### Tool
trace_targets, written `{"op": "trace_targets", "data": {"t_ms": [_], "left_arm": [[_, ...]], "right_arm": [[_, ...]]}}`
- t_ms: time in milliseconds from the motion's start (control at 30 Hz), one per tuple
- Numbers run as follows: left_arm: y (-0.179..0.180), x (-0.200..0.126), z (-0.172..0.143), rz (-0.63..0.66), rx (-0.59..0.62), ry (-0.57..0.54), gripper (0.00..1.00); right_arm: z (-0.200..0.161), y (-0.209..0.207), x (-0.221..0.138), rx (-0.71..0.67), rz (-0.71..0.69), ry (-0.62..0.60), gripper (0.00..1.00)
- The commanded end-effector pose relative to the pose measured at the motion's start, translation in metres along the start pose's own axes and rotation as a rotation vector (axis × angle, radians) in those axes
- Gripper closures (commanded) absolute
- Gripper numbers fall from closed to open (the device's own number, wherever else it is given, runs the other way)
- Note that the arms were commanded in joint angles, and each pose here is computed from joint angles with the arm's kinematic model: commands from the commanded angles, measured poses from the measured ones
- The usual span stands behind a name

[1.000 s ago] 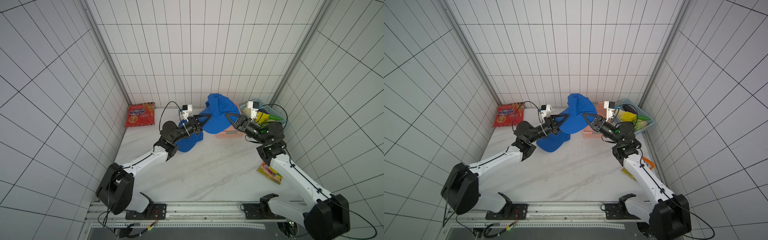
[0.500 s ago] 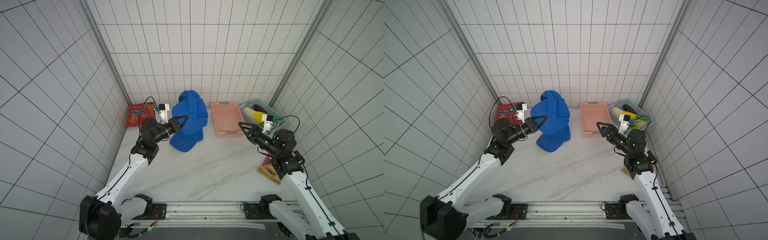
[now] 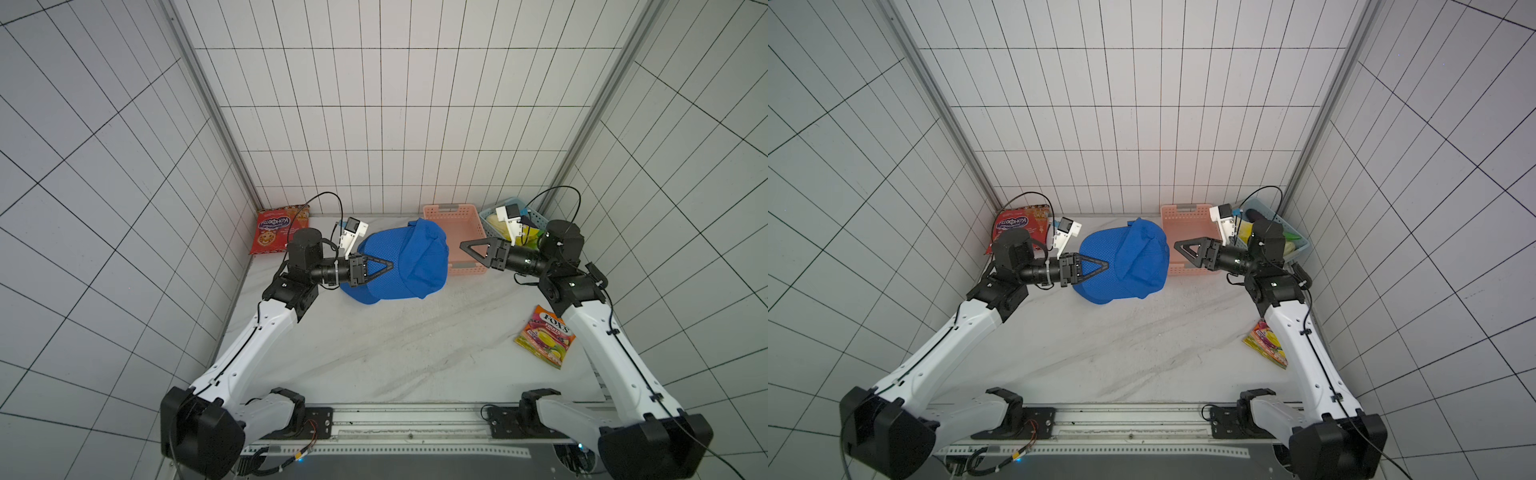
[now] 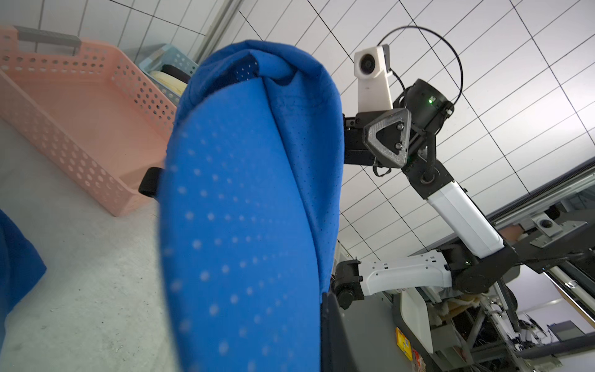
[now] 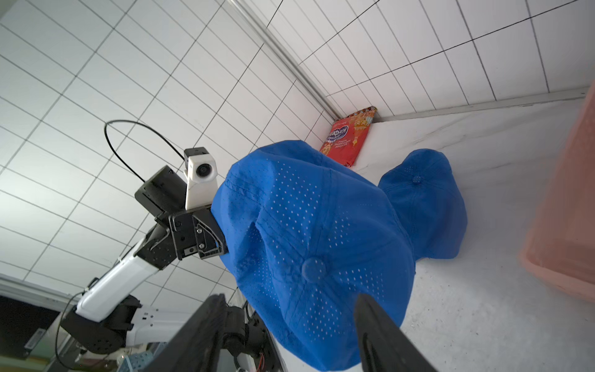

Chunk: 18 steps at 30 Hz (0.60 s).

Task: Turn the baseball cap inside out
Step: Turn over the baseball cap.

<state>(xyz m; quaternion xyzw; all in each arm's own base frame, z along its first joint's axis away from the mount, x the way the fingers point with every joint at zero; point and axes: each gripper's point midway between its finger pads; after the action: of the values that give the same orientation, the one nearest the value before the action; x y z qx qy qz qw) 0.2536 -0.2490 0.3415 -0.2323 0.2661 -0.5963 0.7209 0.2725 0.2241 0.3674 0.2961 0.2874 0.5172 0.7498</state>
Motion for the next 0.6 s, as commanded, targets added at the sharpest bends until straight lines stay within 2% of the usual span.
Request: {"op": "trace_targets", "data": {"t_ms": [0,167,333,567], "left_arm": [[-0.020,0.002,0.003,-0.072,0.064,0.021,1.00],[-0.022,0.002,0.001,-0.069,0.065,0.019,1.00],[-0.018,0.001,0.005,-0.036,0.065,-0.003,1.00],[-0.015,0.002,0.008,-0.028,0.062,-0.014,1.00]], "right_arm": [[-0.010,0.004,0.014,-0.049,0.028,0.068,0.34],[-0.012,-0.009,0.021,-0.033,-0.006,0.070,0.32],[-0.018,-0.001,0.022,-0.007,0.065,0.098,0.33],[-0.023,0.011,0.025,0.022,0.140,0.120,0.49]]}}
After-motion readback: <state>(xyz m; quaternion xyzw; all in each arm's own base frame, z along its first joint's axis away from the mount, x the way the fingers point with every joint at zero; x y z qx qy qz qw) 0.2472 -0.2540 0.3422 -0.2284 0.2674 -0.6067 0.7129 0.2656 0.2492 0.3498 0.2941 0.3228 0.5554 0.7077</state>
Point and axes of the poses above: each gripper's point midway between its finger pads, its own x axis out along the fingers, its own y axis along the line the jaws close on, z = x × y, and after that the axes turned 4 degrees about x, right-handed
